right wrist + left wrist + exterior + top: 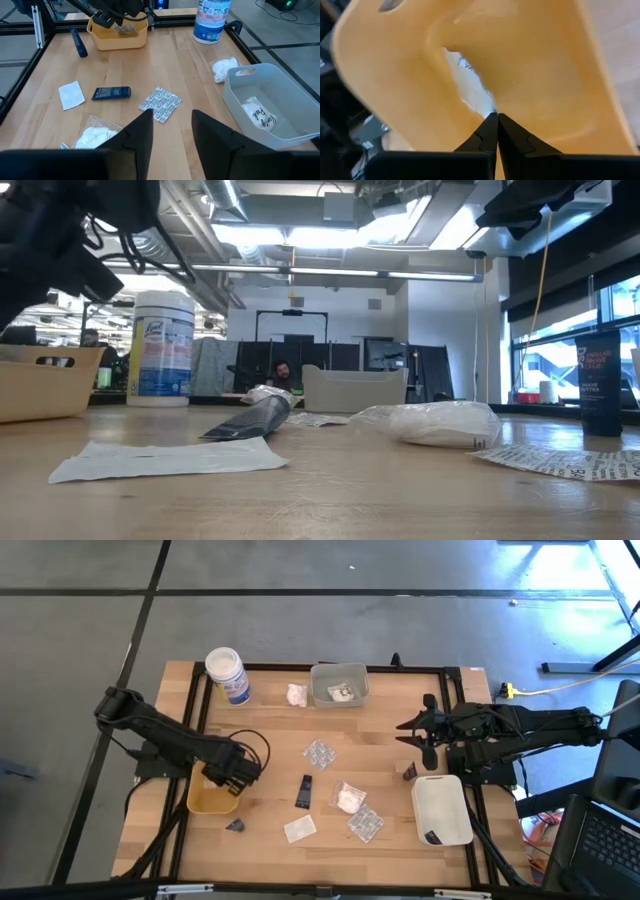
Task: Pick & Place Travel size toiletries
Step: Put the white bandage pack into the yellow bin
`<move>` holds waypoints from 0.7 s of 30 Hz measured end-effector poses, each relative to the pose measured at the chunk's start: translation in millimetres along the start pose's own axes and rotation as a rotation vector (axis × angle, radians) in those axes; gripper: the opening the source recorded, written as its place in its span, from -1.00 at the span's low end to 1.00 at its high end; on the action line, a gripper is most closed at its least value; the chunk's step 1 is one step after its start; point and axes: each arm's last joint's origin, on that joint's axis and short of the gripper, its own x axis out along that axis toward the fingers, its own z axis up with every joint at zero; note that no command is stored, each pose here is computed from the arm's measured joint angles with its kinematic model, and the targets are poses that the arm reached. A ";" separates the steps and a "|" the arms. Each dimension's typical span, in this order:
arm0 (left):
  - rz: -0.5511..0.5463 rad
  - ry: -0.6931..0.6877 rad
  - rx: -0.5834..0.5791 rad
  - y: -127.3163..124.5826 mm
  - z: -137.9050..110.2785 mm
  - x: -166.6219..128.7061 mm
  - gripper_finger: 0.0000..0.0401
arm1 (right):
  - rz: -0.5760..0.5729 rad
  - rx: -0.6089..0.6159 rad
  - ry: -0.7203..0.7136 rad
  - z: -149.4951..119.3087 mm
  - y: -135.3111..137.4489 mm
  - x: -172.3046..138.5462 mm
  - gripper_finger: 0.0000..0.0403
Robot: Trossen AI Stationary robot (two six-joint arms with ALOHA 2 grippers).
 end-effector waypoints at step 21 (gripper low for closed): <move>-0.062 0.081 0.161 -2.1 3.0 -0.9 -0.22 | 0.000 0.000 -0.001 0.0 0.0 -0.1 -0.45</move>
